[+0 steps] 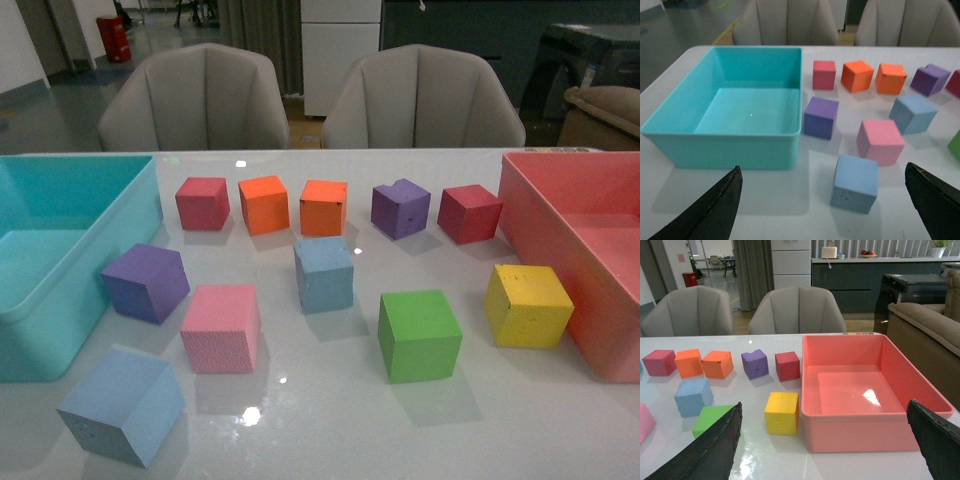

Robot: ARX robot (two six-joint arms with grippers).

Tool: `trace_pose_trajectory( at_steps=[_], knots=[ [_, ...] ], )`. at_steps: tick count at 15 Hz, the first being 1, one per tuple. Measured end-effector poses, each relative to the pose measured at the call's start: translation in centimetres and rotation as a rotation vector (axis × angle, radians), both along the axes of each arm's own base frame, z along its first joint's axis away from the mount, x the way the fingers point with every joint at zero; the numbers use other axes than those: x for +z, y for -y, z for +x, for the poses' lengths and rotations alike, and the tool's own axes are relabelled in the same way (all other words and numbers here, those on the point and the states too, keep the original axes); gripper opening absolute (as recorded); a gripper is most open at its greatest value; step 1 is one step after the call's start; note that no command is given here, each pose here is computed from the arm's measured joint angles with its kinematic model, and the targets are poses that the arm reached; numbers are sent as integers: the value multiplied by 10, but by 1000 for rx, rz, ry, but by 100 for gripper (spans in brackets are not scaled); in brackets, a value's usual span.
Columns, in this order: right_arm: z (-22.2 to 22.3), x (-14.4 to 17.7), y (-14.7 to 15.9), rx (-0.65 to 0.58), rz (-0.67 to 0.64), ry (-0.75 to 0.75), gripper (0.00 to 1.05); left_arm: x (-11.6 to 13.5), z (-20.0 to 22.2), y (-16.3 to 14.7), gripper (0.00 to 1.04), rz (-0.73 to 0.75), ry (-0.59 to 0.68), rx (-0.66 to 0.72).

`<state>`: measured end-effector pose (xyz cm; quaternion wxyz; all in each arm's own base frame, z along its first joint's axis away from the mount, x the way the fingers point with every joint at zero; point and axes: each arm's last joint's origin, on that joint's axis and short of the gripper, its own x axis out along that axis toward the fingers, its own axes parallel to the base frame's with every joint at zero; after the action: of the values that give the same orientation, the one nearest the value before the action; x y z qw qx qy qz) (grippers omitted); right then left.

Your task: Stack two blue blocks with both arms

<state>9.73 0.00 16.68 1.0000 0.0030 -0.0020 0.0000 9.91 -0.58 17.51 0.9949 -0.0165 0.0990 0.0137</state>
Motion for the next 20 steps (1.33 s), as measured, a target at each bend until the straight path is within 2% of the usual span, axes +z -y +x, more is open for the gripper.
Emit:
trace_pose_trajectory(
  at_steps=[2,5,7,9,13,20],
  knots=[
    [0,0,0,0,0,0,98,15,8,4,98,-18,66,-34],
    [0,0,0,0,0,0,98,5,41,24,98,-32,-19,-171],
    [0,0,0,0,0,0,98,-1,75,34,98,-47,-77,-203],
    [0,0,0,0,0,0,98,-20,104,39,98,-45,-181,-220],
    [0,0,0,0,0,0,98,-58,131,35,98,-48,-371,-195],
    [0,0,0,0,0,0,98,-75,146,33,98,-61,-420,-203]
  ],
)
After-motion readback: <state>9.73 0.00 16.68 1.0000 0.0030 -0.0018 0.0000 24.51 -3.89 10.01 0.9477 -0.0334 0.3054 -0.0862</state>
